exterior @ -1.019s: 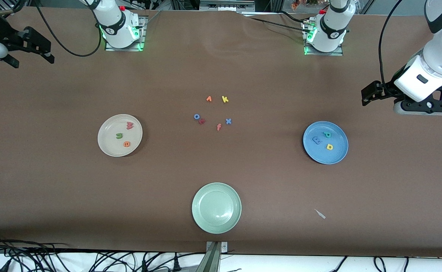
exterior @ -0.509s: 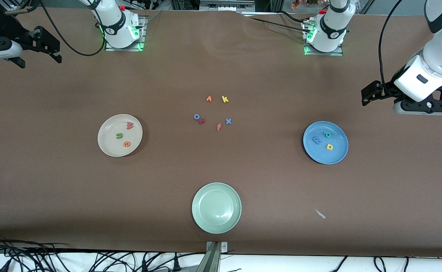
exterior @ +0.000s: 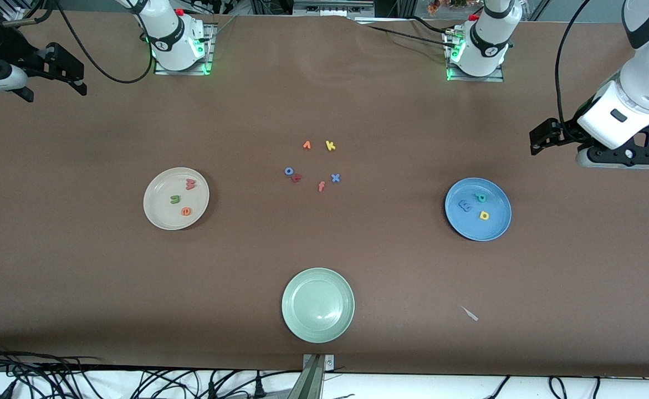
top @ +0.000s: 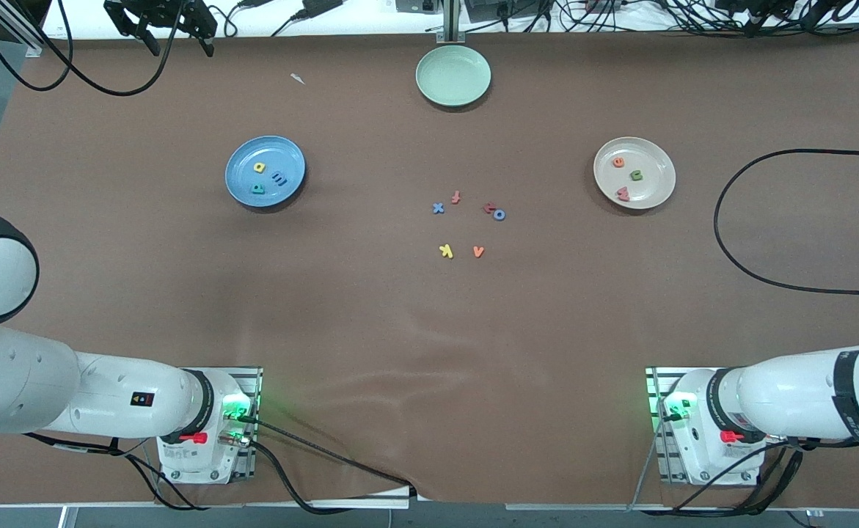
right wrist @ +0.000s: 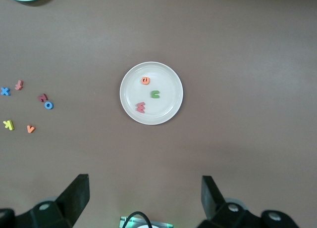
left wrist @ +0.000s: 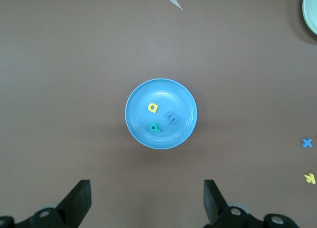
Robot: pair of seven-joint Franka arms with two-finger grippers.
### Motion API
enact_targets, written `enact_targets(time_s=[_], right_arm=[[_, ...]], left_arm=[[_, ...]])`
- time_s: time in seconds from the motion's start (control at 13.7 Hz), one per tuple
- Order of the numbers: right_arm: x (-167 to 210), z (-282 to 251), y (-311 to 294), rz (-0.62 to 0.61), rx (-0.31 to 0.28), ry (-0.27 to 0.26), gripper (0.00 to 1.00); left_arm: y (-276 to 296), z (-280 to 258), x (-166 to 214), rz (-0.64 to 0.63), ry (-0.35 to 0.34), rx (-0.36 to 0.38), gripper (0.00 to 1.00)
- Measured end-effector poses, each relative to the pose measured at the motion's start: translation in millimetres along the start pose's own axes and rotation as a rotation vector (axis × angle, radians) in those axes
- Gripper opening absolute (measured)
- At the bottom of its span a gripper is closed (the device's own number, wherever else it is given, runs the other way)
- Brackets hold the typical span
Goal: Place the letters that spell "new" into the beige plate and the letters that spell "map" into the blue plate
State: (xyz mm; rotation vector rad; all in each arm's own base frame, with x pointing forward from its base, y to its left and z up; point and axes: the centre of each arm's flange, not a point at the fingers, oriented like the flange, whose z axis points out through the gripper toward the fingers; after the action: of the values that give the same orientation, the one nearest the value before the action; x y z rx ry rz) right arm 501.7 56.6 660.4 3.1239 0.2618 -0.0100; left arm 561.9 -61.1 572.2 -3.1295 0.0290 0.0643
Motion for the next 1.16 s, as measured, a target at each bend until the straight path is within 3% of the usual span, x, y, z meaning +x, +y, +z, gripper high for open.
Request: enact_targets(time_s=[1.16], right_arm=[[0, -1, -11, -0.022, -0.003, 0.004, 1.00]], left_arm=[[2, 0, 0, 0.004, 0.000, 0.000, 1.00]])
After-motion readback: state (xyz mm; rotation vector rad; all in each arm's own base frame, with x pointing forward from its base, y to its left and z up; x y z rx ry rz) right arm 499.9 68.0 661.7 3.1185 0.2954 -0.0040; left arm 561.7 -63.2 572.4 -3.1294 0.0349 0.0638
